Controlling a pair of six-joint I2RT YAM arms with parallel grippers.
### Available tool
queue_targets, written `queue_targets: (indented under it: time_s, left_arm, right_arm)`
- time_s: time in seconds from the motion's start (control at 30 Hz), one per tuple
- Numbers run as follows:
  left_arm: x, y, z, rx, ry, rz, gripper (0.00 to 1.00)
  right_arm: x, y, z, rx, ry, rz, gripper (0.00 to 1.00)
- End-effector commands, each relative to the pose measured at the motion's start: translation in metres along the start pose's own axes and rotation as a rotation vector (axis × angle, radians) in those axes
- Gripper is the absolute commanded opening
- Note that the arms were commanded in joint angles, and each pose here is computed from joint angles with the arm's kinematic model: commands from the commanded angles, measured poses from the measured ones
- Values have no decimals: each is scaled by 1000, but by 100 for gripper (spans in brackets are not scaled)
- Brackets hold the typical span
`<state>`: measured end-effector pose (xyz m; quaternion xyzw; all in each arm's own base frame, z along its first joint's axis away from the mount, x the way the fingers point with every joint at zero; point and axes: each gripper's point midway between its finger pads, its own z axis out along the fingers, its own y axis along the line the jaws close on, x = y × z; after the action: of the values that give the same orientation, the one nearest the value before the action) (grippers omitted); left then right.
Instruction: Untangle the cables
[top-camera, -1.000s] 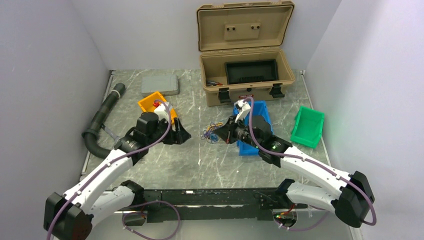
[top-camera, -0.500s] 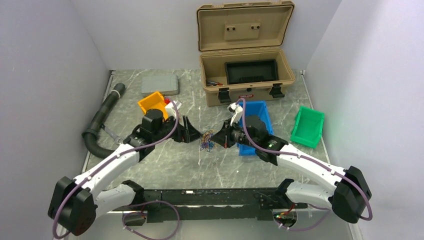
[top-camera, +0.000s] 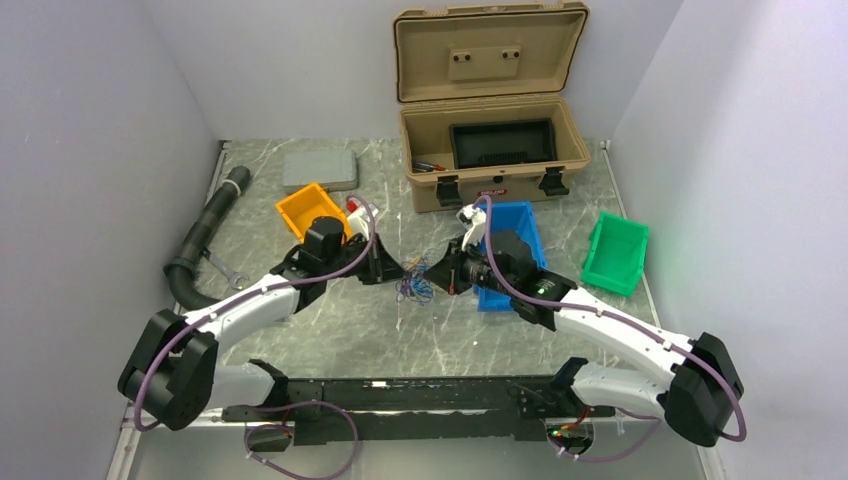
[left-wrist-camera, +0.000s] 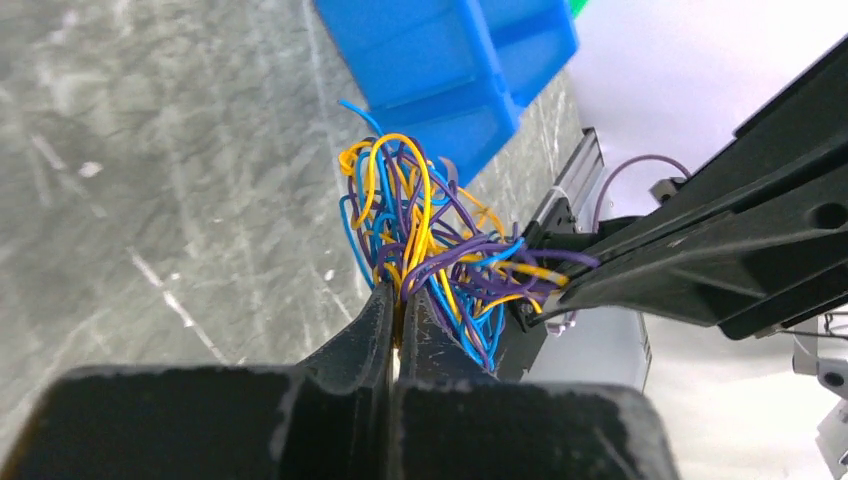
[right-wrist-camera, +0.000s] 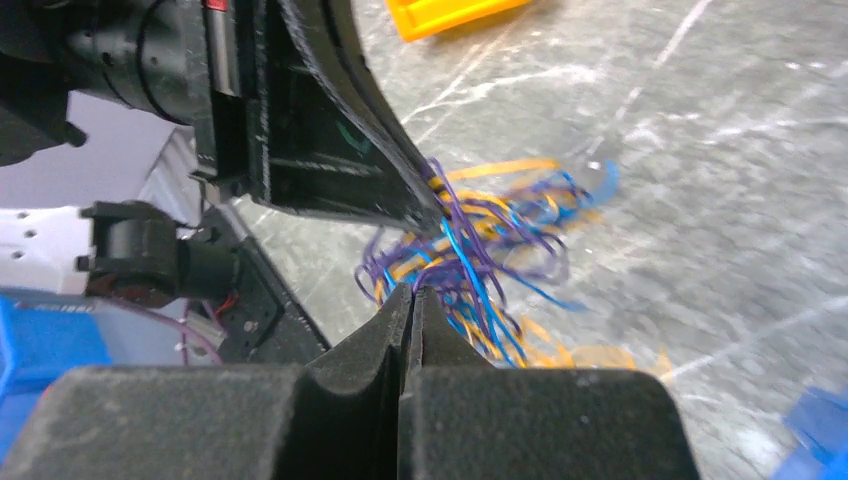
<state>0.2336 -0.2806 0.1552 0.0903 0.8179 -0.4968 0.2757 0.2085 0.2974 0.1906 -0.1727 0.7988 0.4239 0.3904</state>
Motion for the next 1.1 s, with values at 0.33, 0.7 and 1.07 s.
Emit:
queue_targets:
  time_s: [0.33, 0.7, 1.07]
  left_arm:
    - [-18, 57, -57, -238, -137, 16, 0]
    - [-22, -35, -63, 154, -121, 261, 0]
    - [-16, -88, -71, 354, -90, 347, 0]
  right_arm:
    - [-49, -91, -107, 565, -426, 173, 0]
    - [-35, 12, -50, -45, -148, -109, 85]
    - [-18, 71, -40, -447, -59, -200, 85]
